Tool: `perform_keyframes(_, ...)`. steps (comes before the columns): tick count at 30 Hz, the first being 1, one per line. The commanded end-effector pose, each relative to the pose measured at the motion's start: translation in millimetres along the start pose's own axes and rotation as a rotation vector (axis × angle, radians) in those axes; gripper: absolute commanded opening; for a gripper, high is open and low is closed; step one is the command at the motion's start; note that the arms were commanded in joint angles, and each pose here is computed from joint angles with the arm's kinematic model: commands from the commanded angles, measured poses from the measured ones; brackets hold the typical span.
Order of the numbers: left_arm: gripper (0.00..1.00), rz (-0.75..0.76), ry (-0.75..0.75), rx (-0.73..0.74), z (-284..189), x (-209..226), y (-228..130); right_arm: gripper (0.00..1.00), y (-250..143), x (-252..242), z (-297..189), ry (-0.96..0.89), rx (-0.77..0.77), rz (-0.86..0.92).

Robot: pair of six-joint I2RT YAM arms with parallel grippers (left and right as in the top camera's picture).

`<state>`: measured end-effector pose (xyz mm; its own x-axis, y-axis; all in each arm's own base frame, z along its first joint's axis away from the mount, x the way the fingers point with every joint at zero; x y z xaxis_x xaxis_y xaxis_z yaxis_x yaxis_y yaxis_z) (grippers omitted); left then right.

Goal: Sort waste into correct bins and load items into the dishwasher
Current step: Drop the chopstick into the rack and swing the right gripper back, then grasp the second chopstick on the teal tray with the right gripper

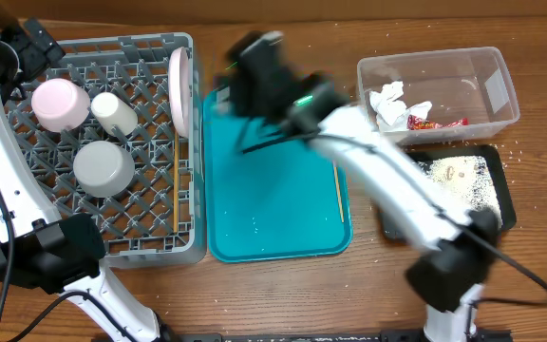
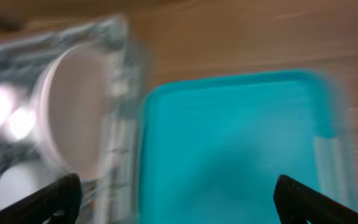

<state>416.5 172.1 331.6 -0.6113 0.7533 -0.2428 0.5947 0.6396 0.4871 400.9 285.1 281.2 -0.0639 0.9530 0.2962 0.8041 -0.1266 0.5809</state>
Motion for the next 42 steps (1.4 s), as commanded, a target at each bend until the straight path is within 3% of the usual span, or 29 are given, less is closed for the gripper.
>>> perform_keyframes(1, 1.00, -0.001, -0.006, 0.005, 0.9, -4.0, -2.0, 0.99, 31.4, -73.0, -24.7, -0.184, -0.038, 0.100)
perform_keyframes(4, 1.00, -0.001, -0.006, 0.005, 0.9, -4.0, -2.0, 0.89, 21.5, -118.8, -15.5, -0.289, 0.075, 0.151)
perform_keyframes(8, 1.00, -0.002, -0.006, 0.005, 0.9, -4.0, -2.0, 0.73, -2.2, -142.6, 9.1, -0.251, 0.237, 0.210)
perform_keyframes(13, 1.00, -0.001, -0.006, 0.005, 0.9, -4.0, -2.0, 0.72, -43.4, -151.1, 56.2, -0.226, 0.365, 0.159)
perform_keyframes(18, 1.00, -0.002, -0.006, 0.005, 0.9, -4.0, -2.0, 0.65, -74.3, -156.3, 86.2, -0.224, 0.424, 0.157)
perform_keyframes(28, 1.00, -0.001, -0.006, 0.005, 0.9, -4.0, -2.0, 0.61, -109.5, -157.4, 110.2, -0.248, 0.509, 0.131)
perform_keyframes(32, 1.00, -0.002, -0.006, 0.005, 0.9, -4.0, -2.0, 0.56, -121.2, -150.5, 120.5, -0.253, 0.529, 0.103)
perform_keyframes(42, 1.00, -0.001, -0.006, 0.005, 0.9, -4.0, -2.0, 0.56, -132.6, -157.1, 129.6, -0.419, 0.485, 0.018)
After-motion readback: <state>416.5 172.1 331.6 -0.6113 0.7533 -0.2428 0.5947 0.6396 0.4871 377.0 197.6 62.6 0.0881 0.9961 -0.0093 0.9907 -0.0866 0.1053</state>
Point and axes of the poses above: each gripper's point midway between its finger pads, its own z axis out along the fingers, its own x axis along the line the jaws close on, y = z × x, the point moved 4 cm from there along -z, back along the fingers, and after that the axes turned 1 degree about -z, right-handed, at the moved point
